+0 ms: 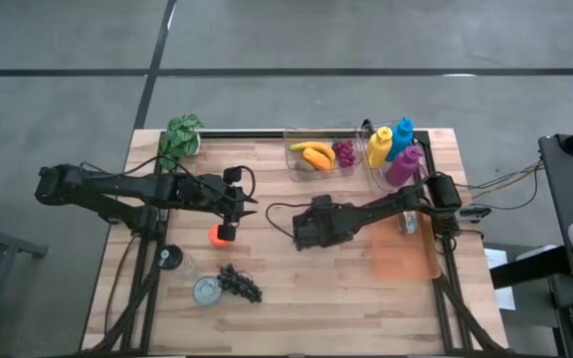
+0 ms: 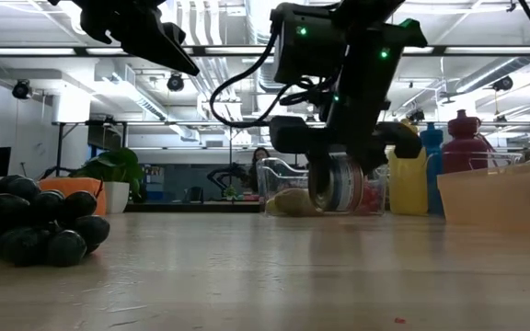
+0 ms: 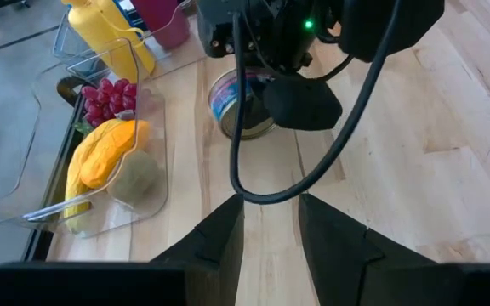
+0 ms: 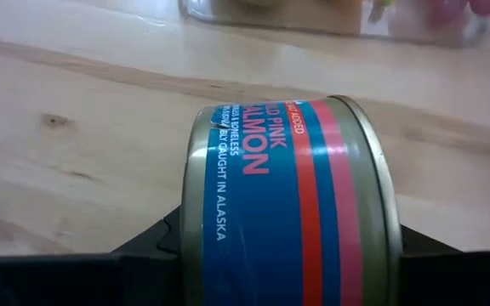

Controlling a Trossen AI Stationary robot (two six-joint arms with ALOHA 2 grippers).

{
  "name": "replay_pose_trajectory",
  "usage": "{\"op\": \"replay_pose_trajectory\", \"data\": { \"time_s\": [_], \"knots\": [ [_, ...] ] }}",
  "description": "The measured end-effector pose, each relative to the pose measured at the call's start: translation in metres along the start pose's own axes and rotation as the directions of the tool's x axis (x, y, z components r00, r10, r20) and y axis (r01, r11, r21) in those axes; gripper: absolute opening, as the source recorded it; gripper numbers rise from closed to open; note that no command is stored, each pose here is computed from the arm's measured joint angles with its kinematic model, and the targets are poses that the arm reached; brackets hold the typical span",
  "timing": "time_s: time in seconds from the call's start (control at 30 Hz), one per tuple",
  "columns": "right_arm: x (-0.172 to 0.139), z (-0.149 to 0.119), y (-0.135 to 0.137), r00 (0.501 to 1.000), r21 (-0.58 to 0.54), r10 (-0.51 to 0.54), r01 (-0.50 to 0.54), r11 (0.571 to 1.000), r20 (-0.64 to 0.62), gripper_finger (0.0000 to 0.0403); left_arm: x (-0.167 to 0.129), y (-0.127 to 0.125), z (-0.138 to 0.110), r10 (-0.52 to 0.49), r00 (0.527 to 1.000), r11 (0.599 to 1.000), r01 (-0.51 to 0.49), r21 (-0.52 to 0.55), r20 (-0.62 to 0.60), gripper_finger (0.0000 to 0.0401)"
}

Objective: Pick & Place Food Item
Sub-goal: Put the blue and pink tuna can into the orange bin

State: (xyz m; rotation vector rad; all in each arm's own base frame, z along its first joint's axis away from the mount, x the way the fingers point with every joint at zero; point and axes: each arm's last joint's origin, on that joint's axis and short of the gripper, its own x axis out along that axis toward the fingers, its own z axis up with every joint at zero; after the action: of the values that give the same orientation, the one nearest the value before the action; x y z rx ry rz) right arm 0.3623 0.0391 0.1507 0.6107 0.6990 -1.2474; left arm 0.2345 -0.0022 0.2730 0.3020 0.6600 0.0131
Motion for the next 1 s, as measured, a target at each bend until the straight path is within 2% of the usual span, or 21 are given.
{"op": "replay_pose_trajectory", "data": {
  "time_s": [0.27, 0.5, 1.0],
  "knots": [
    [-0.007, -0.003, -0.003, 1.000, -0.085, 0.006, -0.005, 0.996, 0.019, 0.0170, 0.000, 0.000, 0.000, 0.000, 1.000, 1.000, 0.000, 0.000, 0.000, 0.0118],
    [-0.024, -0.009, -0.008, 0.993, -0.133, 0.023, -0.008, 0.991, 0.112, 0.0169, 0.000, 0.000, 0.000, 0.000, 1.000, 1.000, 0.000, 0.000, 0.000, 0.0118],
    [-0.069, -0.011, -0.039, 0.969, -0.112, -0.013, 0.042, 0.993, 0.248, 0.0169, 0.000, 0.000, 0.000, 0.000, 1.000, 1.000, 0.000, 0.000, 0.000, 0.0118]
  ]
}}
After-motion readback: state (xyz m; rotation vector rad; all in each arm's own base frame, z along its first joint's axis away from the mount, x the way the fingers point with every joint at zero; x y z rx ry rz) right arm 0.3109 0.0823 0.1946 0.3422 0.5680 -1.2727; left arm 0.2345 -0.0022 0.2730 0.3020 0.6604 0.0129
